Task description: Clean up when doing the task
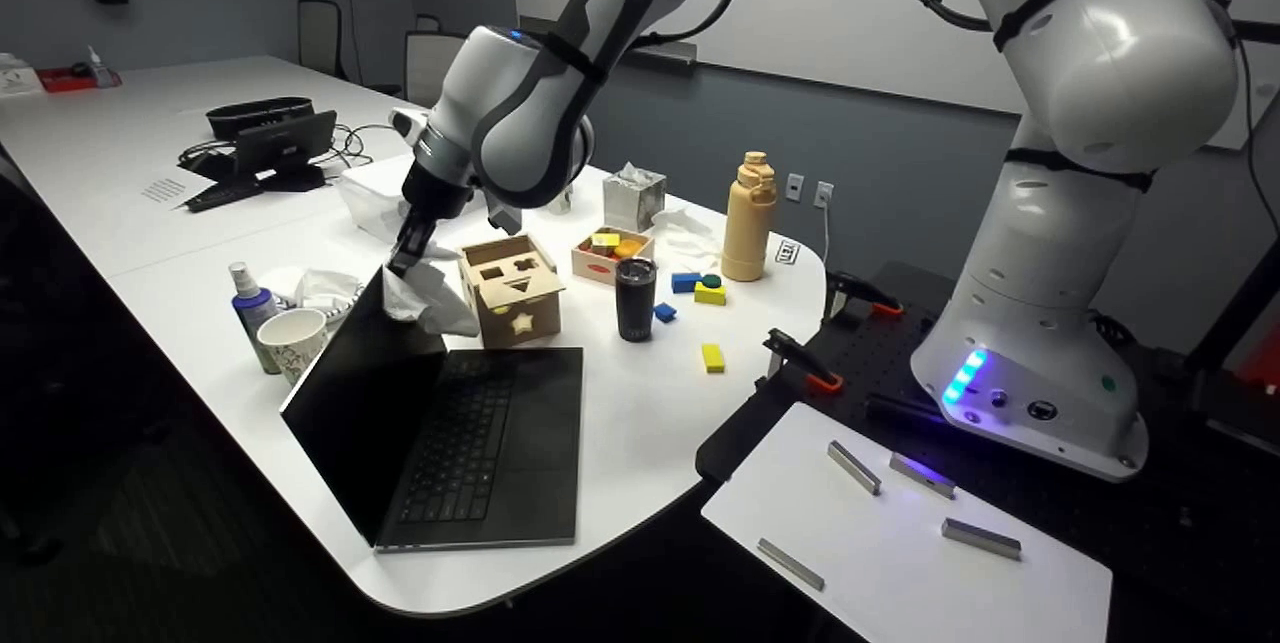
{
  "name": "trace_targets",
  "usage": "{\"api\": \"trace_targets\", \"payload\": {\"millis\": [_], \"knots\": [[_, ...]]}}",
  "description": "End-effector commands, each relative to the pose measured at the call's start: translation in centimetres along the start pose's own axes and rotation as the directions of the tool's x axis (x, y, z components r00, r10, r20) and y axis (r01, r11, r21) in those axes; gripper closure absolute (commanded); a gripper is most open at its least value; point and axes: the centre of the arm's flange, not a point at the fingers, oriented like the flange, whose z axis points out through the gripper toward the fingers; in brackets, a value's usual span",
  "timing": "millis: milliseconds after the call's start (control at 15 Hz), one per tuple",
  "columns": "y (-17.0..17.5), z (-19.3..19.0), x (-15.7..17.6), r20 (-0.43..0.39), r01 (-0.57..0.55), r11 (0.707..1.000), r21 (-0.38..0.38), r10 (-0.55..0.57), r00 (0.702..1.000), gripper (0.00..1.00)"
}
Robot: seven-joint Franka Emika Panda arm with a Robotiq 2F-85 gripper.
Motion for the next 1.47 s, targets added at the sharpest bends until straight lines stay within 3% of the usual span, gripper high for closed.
{"api": "trace_targets", "payload": {"millis": [0,333,600,800,1133,1400], "knots": [[1.2,-5.3,0.5,0.044,-0.003,0.981,-0.192,0.011,0.999,1.0],[10.4,-11.8,-1.2,0.084,-0.034,0.9,-0.434,0.078,0.993,1.0],[18.4,-13.9,-6.6,0.141,-0.072,0.797,-0.599,0.194,0.971,1.0],[22.4,-14.3,-10.9,0.201,-0.068,0.71,-0.701,0.288,0.936,1.0],[25.9,-13.1,-17.3,0.3,-0.027,0.584,-0.812,0.456,0.838,1.0],[27.1,-11.3,-22.4,0.378,0.008,0.522,-0.853,0.606,0.7,1.0]]}}
